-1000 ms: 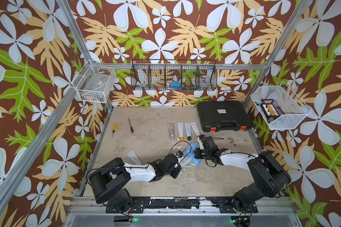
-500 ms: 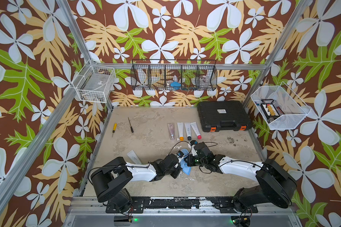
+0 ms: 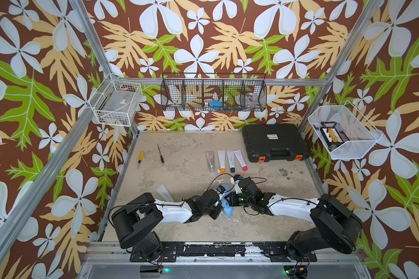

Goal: Wipe the surface of the toothpaste tube
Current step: Wipe the dirt from the toothpaste tube.

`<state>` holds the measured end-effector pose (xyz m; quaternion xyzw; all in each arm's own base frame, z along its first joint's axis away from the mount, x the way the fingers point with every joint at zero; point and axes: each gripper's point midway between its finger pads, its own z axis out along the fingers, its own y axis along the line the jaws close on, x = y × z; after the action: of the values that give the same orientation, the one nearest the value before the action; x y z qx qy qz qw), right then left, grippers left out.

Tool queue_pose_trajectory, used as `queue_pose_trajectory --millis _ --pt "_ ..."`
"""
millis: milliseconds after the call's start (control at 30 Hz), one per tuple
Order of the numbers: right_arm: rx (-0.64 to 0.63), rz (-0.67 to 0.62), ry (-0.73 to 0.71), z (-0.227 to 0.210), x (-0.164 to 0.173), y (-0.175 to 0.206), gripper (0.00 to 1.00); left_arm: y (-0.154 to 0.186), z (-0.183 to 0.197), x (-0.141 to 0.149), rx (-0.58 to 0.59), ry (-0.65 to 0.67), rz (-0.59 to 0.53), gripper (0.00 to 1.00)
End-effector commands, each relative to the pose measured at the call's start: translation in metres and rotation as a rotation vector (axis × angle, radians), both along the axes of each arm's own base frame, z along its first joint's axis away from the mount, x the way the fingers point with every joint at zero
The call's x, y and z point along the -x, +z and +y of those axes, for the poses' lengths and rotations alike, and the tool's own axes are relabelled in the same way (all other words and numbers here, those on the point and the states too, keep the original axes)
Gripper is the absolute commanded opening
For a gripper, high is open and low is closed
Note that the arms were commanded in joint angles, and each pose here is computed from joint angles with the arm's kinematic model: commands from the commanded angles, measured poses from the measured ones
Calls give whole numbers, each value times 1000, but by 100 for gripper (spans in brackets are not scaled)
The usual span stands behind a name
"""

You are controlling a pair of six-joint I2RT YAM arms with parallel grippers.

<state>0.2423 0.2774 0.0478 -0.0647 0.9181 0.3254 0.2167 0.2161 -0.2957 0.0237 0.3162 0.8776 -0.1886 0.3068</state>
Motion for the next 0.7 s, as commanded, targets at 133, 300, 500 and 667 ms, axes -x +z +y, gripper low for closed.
queue_pose_trajectory --millis 133,300,500,667 --pt "202 -47 -20 -29 -10 -22 0 10 -6 -7 36 8 -34 17" --pt "277 -61 -67 -55 -28 -31 0 11 -6 -8 36 9 -39 17" --pt "352 -85 -153 -93 -55 -36 0 11 -6 -7 38 12 -38 17" --pt "394 -94 -219 -116 -76 -30 0 11 -3 -5 47 20 -28 17"
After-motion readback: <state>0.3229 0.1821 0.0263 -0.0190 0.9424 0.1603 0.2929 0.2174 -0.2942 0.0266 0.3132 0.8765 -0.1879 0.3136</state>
